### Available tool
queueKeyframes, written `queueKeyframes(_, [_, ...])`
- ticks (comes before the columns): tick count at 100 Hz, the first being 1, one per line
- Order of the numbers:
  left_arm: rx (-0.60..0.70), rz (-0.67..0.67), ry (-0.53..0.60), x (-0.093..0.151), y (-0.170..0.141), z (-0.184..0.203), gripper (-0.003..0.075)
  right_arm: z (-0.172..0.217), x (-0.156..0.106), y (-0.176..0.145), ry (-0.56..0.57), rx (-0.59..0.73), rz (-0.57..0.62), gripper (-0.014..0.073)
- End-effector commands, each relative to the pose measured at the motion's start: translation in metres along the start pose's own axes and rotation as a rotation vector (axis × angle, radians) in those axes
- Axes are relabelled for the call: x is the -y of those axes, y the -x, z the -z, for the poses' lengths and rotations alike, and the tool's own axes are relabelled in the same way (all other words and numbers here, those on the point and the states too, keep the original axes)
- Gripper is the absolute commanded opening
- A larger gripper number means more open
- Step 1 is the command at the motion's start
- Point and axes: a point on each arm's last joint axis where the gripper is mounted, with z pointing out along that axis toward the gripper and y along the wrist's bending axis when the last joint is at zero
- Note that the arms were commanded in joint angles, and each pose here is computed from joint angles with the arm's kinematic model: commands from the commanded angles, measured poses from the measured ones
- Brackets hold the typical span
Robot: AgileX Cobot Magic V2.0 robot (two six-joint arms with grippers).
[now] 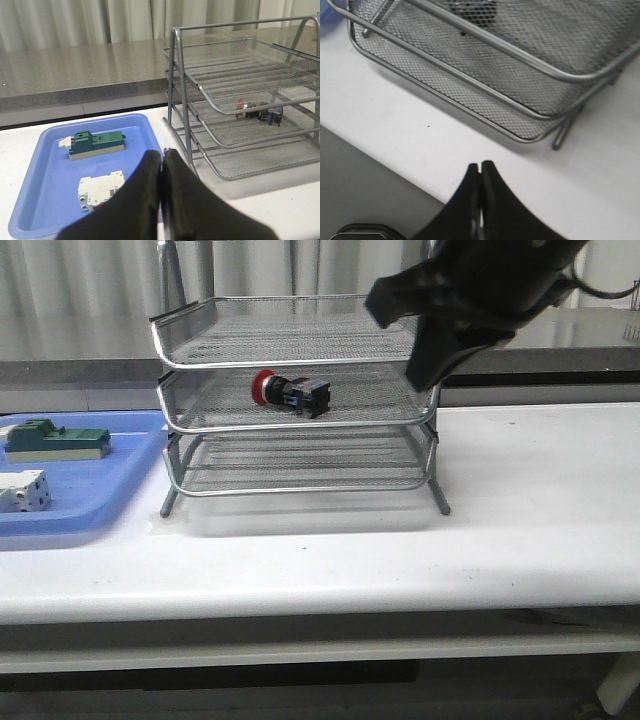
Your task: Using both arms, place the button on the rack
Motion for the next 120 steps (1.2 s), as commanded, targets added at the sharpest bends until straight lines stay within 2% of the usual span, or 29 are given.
queueKeyframes(1, [0.093, 0.02, 0.036, -0.004, 0.016, 0.001, -0.002, 0.039, 0.014, 0.009, -0.049, 0.16, -0.047, -0.0057])
queueKeyframes(16, [0.093, 0.02, 0.036, -0.004, 0.016, 0.001, -0.002, 0.074, 0.034, -0.013, -0.122, 0.219, -0.128, -0.0057])
queueKeyframes(32, [0.093, 0.02, 0.036, -0.004, 0.016, 0.001, -0.002, 0.109, 0.041, -0.043, -0.185, 0.271, -0.166, -0.0057])
queueKeyframes(78, [0.093, 0.02, 0.036, -0.004, 0.016, 0.001, -0.002, 0.19, 0.018, -0.125, -0.28, 0.491, -0.2, -0.0057])
queueKeyframes(96, [0.093, 0.02, 0.036, -0.004, 0.016, 0.001, -0.002, 0.208, 0.008, -0.139, -0.283, 0.545, -0.186, -0.0057])
queueKeyframes(120, [0.093, 0.02, 0.036, -0.004, 0.016, 0.001, -0.002, 0.212, 0.006, -0.142, -0.283, 0.552, -0.184, -0.0057])
